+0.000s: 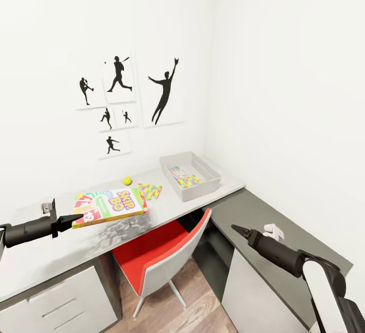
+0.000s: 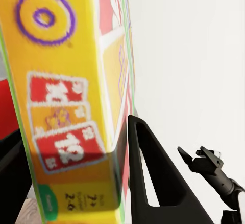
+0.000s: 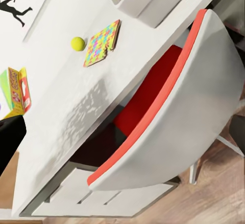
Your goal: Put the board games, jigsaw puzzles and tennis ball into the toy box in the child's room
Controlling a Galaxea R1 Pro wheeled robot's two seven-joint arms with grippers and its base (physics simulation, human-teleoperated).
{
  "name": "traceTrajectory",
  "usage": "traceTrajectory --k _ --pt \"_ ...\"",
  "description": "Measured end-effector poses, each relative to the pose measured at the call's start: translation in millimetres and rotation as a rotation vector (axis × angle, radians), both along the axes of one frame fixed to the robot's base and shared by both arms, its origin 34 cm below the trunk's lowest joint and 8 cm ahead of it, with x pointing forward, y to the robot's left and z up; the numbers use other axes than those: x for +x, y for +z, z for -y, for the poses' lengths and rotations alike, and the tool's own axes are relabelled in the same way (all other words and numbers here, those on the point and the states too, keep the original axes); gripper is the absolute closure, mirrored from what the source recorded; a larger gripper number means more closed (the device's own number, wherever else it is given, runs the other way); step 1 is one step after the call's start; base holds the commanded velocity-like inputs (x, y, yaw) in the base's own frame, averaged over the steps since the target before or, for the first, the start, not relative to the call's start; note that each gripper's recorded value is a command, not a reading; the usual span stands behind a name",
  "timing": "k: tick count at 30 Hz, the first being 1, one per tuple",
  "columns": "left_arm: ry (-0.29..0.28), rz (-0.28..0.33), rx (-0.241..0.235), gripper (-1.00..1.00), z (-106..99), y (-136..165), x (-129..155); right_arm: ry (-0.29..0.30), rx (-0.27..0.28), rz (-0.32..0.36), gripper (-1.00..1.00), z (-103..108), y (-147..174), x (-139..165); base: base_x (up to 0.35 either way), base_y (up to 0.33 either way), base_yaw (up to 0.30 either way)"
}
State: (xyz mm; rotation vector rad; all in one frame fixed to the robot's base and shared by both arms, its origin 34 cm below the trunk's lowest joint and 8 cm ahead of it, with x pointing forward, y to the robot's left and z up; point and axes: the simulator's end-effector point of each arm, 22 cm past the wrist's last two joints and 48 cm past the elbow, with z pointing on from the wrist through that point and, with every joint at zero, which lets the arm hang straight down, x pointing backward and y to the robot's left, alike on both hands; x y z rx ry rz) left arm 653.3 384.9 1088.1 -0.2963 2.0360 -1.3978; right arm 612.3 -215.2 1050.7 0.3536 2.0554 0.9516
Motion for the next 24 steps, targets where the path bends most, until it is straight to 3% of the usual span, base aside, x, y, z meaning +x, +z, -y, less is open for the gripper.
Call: traceTrajectory --k 15,24 --pt "0.0 0.001 0.003 1.0 -0.3 0.0 -0.3 -0.002 0.001 -0.007 -1.0 0.7 -2.9 -0.5 0.246 0.168 -0.267" --pt "0.003 0.002 0.002 1.0 -1.2 -0.2 0.2 -0.003 0.002 -0.008 -1.0 1.4 -3.4 -0.1 0.09 0.187 -0.269"
